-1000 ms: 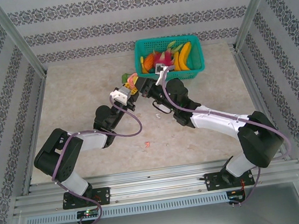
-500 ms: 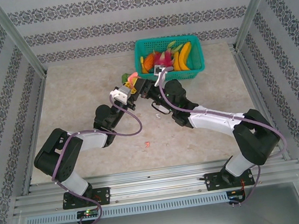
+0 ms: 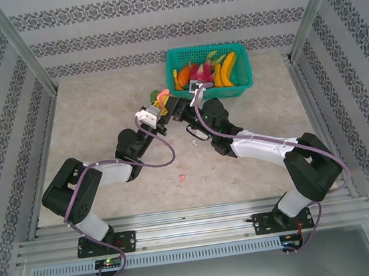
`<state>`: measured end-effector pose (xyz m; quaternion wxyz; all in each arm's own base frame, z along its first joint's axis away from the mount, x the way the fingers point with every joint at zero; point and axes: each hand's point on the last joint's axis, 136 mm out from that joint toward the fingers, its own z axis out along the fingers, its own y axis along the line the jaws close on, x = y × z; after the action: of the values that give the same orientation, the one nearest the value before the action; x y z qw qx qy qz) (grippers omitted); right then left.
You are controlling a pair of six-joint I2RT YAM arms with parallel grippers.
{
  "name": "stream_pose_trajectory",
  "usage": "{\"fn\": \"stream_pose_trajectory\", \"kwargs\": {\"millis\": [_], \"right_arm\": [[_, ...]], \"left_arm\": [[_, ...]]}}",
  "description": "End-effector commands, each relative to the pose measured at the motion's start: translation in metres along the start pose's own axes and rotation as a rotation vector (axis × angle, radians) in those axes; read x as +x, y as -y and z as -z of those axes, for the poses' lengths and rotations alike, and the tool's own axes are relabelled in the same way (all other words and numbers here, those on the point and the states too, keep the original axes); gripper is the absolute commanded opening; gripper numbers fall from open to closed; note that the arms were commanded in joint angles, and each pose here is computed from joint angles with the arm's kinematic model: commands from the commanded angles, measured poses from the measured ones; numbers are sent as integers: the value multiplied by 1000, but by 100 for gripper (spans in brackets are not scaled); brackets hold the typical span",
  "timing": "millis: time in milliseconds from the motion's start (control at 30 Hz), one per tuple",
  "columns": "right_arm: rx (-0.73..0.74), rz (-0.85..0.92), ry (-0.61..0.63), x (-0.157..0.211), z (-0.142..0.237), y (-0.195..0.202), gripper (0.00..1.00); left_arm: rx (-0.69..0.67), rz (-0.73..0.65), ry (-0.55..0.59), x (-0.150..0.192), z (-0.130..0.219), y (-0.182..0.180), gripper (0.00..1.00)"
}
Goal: Insert the wireless bluetooth earbuds into the charging case
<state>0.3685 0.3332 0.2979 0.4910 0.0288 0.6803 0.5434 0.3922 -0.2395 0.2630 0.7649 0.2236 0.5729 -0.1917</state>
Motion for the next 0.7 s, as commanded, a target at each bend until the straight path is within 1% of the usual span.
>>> {"fn": "stream_pose_trajectory", "kwargs": {"millis": [0,433,533,600,667], "right_arm": [[-25,3,-45,14,-1,-1,15],[25,28,-95,27,7,13,14],[56,35,-113,31,8,20,13],[68,35,-111,31,9,22,15],[77,35,-107,30,10,24,21]], "left_arm": [[41,0,120,-42,-4,8,0],[39,-2,126,-47,-4,7,0],[39,-1,126,-47,-3,7,0],[40,-1,127,-48,-3,7,0],[43,0,129,-49,-3,8,0]]}}
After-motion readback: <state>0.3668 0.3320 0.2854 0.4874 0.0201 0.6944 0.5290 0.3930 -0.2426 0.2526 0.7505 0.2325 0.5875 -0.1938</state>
